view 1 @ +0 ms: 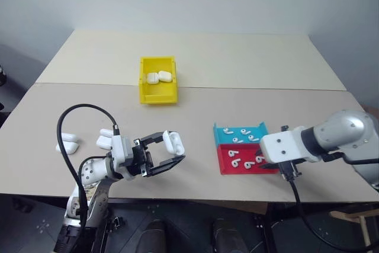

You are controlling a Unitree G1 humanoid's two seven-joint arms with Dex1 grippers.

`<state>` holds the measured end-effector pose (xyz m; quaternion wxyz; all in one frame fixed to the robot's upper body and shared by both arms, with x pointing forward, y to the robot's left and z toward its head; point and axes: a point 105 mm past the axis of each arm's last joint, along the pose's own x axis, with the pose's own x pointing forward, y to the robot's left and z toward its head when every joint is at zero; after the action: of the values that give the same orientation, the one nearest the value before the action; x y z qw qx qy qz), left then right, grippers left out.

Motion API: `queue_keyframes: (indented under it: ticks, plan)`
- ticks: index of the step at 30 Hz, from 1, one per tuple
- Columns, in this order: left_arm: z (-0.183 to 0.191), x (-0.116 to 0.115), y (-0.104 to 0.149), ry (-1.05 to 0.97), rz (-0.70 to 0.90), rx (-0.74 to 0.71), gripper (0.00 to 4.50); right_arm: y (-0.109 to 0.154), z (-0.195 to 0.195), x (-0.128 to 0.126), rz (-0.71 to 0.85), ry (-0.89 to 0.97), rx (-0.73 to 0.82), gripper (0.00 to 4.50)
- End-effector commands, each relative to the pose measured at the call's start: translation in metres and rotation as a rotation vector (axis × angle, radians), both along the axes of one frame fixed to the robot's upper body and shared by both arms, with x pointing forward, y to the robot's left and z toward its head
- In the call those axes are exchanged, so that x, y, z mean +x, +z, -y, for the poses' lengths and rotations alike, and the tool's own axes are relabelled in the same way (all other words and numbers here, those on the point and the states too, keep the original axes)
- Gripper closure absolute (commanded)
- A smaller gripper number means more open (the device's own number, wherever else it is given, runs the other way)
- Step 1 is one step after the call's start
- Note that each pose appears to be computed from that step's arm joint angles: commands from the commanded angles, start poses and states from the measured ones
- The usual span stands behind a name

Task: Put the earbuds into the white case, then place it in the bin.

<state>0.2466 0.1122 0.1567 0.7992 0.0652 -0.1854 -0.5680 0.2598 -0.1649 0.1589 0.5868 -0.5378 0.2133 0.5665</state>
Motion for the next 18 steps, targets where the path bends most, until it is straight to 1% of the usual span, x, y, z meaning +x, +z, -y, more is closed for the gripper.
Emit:
queue_keyframes:
  ticks: [1,10,18]
  plan:
    - [0.003,-0.007,0.008,-0.027,0.065,0.009,1.70,-0.001,-0.005,0.004,0.026,0.033,-0.029,2.51]
    - [0.007,-0.014,0.006,-0.026,0.069,0.029,1.70,-0.012,-0.011,0.014,0.015,0.107,-0.098,2.51]
    - [0.007,-0.015,0.007,-0.015,0.062,0.027,1.70,-0.015,-0.017,0.016,-0.007,0.161,-0.125,2.51]
